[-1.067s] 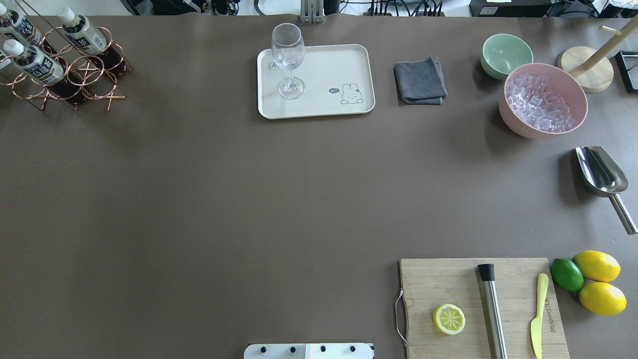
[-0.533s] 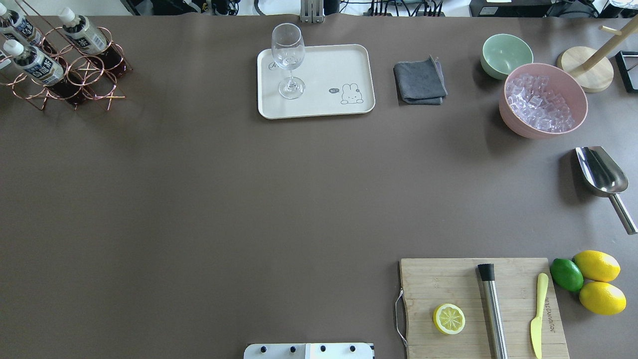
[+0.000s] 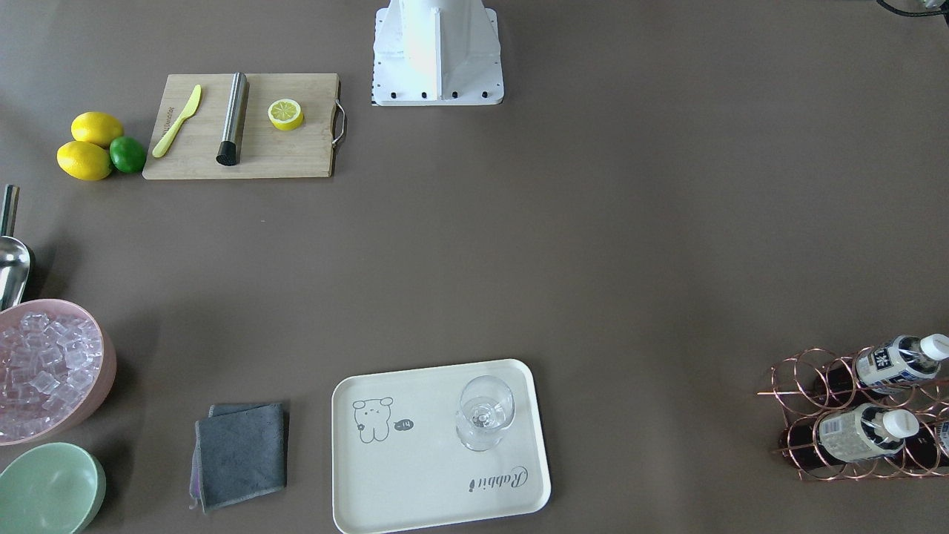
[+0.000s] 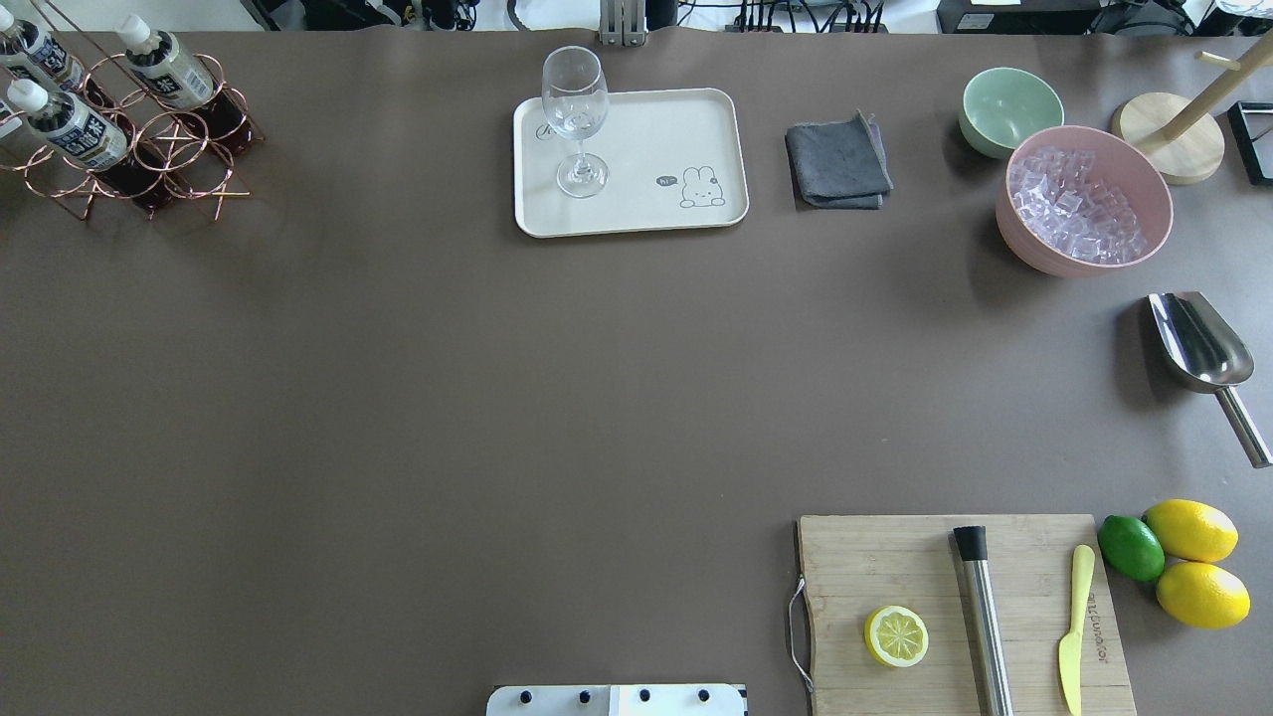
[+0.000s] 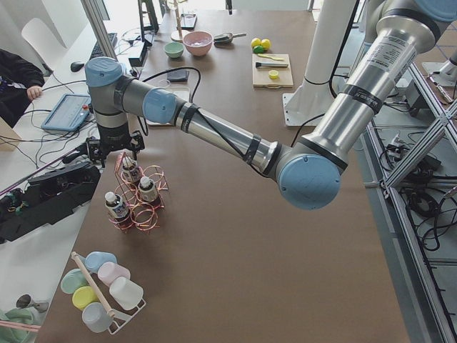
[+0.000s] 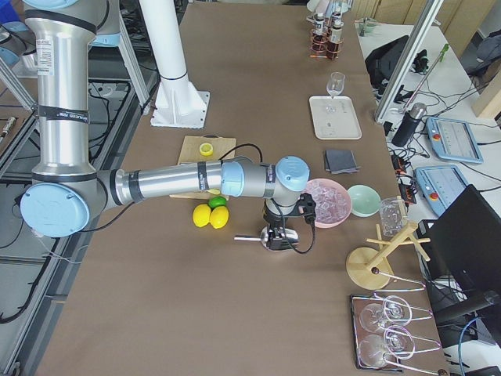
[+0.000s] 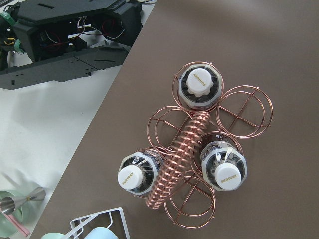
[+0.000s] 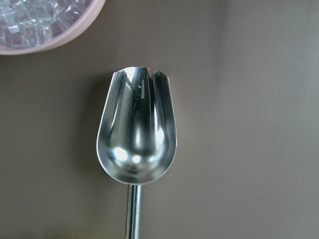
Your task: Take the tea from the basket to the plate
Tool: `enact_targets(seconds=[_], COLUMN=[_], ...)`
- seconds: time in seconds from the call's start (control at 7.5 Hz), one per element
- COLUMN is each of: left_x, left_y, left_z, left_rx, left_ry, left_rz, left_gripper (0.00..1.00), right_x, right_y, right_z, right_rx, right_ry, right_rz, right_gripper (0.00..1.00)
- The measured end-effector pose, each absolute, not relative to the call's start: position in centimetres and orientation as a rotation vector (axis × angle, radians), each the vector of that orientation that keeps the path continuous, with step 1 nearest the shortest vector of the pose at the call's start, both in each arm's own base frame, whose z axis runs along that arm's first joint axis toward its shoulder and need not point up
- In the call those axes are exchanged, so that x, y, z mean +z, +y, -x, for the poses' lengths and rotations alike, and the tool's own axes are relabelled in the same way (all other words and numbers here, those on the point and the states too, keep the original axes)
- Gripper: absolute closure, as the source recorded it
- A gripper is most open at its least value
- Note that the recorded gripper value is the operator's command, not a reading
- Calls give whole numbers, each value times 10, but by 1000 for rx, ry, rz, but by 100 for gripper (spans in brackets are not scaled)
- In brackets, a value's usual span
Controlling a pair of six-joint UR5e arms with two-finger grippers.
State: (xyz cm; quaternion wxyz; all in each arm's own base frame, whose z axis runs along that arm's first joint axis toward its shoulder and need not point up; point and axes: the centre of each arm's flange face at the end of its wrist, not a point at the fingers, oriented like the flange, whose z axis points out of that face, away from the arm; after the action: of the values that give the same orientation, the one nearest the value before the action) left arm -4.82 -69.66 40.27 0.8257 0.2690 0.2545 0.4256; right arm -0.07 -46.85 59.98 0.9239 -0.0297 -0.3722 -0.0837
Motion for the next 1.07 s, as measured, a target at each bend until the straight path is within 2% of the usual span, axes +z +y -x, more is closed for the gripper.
enact_targets(seconds=[0.4,1.07], left_x=[403,411], left_y=[-701,-736], left_z=[18,6], left_rx=[964,1169], left_ry=[541,498], left_rz=[-583,-634], left_gripper=[2,2], right_x=[600,600], right_y=[-468,-468], right_z=[1,1], right_rx=[-172,-172], right_ry=[-764,-764], right_rz=[61,62], right_gripper=[0,0])
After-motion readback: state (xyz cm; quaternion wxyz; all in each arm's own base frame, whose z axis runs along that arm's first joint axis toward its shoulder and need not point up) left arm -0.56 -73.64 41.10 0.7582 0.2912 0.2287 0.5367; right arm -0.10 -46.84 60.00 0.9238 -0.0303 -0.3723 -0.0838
